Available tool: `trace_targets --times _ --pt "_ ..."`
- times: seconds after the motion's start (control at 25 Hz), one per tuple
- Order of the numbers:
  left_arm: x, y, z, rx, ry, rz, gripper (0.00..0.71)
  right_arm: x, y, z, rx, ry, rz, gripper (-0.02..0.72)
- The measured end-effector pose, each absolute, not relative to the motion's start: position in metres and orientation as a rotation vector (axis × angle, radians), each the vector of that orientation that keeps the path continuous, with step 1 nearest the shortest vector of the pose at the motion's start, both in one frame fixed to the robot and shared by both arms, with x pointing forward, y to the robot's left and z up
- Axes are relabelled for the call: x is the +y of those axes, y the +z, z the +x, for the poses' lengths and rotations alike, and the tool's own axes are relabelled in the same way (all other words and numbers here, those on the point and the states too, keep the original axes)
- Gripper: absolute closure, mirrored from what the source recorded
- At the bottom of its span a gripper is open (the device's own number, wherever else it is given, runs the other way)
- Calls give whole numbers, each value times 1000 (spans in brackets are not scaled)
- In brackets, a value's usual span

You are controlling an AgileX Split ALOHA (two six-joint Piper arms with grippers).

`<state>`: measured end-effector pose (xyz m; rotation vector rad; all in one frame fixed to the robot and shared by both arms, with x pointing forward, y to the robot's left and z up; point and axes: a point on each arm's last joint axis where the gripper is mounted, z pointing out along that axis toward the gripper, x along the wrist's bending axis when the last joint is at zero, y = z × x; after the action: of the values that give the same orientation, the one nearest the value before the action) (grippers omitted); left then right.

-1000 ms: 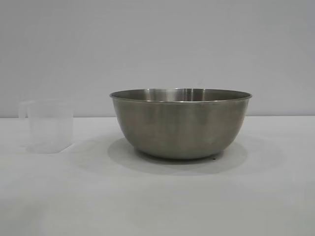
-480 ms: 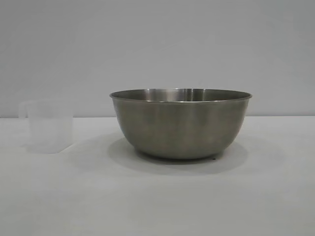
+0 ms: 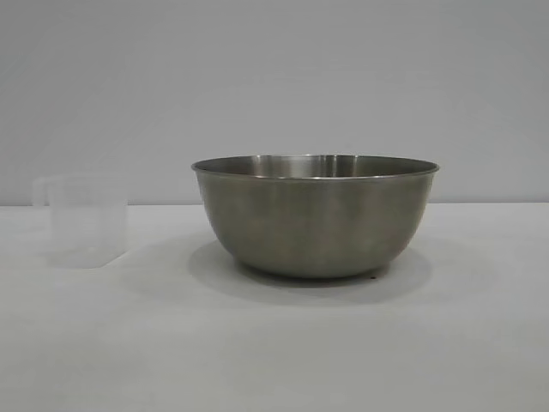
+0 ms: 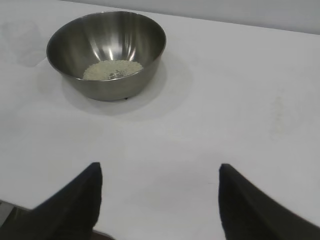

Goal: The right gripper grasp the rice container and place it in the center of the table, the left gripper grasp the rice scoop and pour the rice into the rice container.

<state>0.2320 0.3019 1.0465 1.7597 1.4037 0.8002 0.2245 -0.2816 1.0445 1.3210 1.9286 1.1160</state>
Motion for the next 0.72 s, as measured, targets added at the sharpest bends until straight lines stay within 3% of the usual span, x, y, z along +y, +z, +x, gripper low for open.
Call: trace_targets --times 0.72 --pt "302 1043 235 1411 803 1750 532 -282 1045 224 1929 1116 1321 281"
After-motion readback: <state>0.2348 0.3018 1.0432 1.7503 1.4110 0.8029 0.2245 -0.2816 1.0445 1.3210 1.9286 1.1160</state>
